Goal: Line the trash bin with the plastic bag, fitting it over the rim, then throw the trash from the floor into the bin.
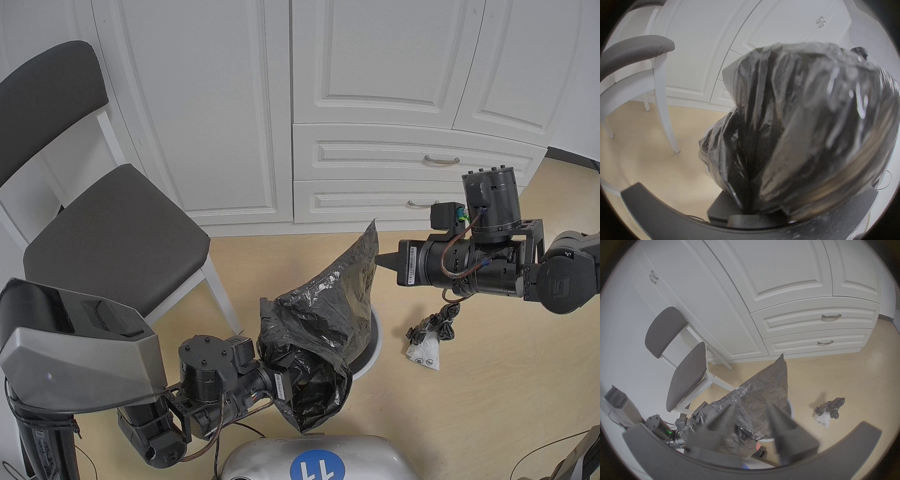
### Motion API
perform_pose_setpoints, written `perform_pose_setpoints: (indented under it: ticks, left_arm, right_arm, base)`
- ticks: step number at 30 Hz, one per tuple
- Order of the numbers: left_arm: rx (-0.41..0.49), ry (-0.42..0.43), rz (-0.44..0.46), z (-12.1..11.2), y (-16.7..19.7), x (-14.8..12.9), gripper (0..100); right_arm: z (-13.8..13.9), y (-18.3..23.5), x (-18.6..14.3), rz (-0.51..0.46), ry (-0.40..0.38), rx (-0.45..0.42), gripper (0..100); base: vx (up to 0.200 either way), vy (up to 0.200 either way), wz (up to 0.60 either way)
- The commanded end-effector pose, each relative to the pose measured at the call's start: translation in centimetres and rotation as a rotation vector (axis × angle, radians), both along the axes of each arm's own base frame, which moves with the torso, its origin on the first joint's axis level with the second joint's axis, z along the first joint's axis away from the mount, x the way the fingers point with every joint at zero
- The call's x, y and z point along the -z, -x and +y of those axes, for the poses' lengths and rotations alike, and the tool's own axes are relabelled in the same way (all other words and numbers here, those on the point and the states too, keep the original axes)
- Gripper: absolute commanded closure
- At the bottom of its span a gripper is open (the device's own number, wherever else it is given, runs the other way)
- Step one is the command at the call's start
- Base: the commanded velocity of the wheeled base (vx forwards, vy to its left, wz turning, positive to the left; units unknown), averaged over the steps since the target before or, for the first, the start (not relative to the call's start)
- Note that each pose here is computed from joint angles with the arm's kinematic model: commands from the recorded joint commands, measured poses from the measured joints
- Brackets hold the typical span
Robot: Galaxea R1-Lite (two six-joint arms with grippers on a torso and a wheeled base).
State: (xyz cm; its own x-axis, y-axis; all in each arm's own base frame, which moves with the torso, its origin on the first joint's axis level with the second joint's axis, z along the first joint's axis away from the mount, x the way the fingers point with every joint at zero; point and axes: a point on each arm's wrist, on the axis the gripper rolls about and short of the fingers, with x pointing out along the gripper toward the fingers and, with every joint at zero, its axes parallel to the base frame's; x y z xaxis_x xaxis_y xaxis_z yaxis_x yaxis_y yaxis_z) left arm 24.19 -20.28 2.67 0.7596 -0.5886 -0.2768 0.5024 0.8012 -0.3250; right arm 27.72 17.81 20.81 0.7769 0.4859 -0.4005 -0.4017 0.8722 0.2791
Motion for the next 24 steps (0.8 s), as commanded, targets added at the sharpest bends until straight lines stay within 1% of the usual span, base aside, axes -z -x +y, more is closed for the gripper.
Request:
perform_pose_setpoints:
  ticks: [1,3,6,10,11,12,14,17,24]
  left_arm:
    - [0.017,0.001,0.005,0.4,0.5,-0.4,100]
    - [0.056,0.014,0.01,0.8,1.1,-0.9,100]
    - [0.086,0.019,0.022,1.0,1.4,-1.1,100]
    - [0.091,0.013,0.029,1.1,1.5,-1.0,100]
    - [0.091,0.013,0.029,1.1,1.5,-1.0,100]
    - [0.091,0.01,0.032,1.2,1.6,-0.9,100]
    - [0.09,0.006,0.035,1.3,1.6,-0.9,100]
    - [0.088,0.001,0.039,1.4,1.6,-0.8,100]
    - [0.084,-0.003,0.044,1.5,1.5,-0.6,100]
  right_arm:
    - [0.0,-1.1,0.5,0.014,-0.004,0.02,100]
    - [0.6,-2.3,0.7,0.036,-0.046,0.042,100]
    - [1.7,-4.0,1.1,0.07,-0.118,0.086,100]
    - [2.9,-6.6,2.2,0.118,-0.199,0.14,100]
    - [3.0,-6.7,2.2,0.119,-0.201,0.141,100]
    - [3.2,-7.6,2.8,0.136,-0.219,0.16,100]
    - [3.4,-8.3,3.5,0.149,-0.225,0.172,100]
    - [3.2,-9.0,4.3,0.164,-0.213,0.184,100]
    - [3.1,-9.1,5.3,0.193,-0.184,0.184,100]
  base:
    - [0.0,0.0,0.0]
    - [0.0,0.0,0.0]
    - [0.0,0.0,0.0]
    - [0.0,0.0,0.0]
    - [0.0,0.0,0.0]
    - [0.0,0.0,0.0]
    - [0.0,0.0,0.0]
    - [0.0,0.0,0.0]
    - [0.0,0.0,0.0]
